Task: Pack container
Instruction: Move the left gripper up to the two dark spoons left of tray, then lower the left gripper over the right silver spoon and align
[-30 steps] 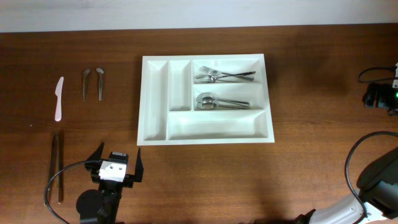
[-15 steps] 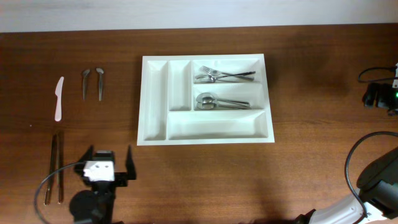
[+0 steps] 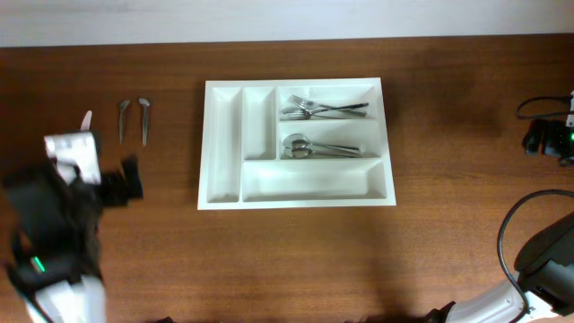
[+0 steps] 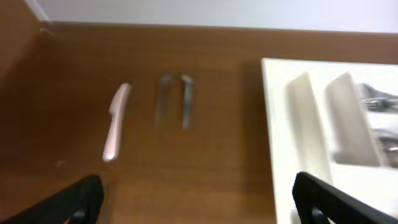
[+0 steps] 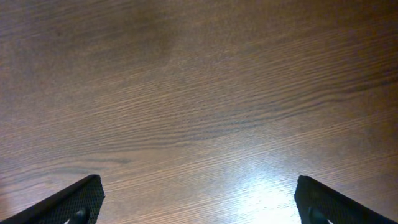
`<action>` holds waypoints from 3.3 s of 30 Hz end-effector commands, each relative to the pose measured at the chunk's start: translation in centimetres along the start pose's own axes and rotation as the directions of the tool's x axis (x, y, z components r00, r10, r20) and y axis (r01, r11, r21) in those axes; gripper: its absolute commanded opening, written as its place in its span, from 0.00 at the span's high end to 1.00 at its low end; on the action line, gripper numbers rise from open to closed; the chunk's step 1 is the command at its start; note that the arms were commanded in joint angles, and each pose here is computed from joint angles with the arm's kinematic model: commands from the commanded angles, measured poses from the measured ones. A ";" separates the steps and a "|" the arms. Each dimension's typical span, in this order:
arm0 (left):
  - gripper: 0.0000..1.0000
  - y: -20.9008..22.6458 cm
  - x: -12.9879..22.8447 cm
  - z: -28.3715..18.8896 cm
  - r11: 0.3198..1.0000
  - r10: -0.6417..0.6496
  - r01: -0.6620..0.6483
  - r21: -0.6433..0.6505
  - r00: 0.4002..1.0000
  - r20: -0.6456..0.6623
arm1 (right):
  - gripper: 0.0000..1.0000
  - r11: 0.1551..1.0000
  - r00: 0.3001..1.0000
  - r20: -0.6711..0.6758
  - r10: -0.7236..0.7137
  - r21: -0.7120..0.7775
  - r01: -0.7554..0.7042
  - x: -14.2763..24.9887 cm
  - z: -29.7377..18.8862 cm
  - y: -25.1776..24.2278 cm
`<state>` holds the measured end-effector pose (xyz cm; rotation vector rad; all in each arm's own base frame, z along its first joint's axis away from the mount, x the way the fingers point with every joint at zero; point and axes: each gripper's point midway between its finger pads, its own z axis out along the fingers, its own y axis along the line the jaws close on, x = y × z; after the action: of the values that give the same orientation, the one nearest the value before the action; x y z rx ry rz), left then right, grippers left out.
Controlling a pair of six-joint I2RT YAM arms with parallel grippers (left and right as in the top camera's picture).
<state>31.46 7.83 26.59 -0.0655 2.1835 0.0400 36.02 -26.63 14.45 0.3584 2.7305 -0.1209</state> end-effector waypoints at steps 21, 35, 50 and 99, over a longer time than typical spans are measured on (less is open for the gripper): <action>0.01 0.7 -6.0 12.8 0.986 0.020 0.035 0.161 0.945 -0.327 | 0.01 1.000 1.000 -0.006 0.004 -0.016 -0.004 0.2 0.5 0.2; 0.01 -1.2 -0.6 17.9 0.992 0.102 -0.046 0.117 0.836 -0.539 | 0.01 1.000 1.000 -0.007 0.004 -0.016 -0.004 0.2 0.5 0.2; 0.01 1.2 7.0 24.4 0.999 0.051 -0.023 0.049 0.726 -0.685 | 0.02 1.000 1.000 -0.006 0.004 -0.016 -0.004 0.2 0.5 0.2; 0.01 2.0 4.8 31.3 0.993 -0.114 0.098 -0.059 0.836 -0.536 | 0.01 1.000 1.000 -0.007 0.004 -0.016 -0.004 0.2 0.5 0.2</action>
<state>52.72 10.83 2.96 -0.2192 2.7943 -0.0307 36.04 -26.65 14.46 0.3582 2.7299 -0.1214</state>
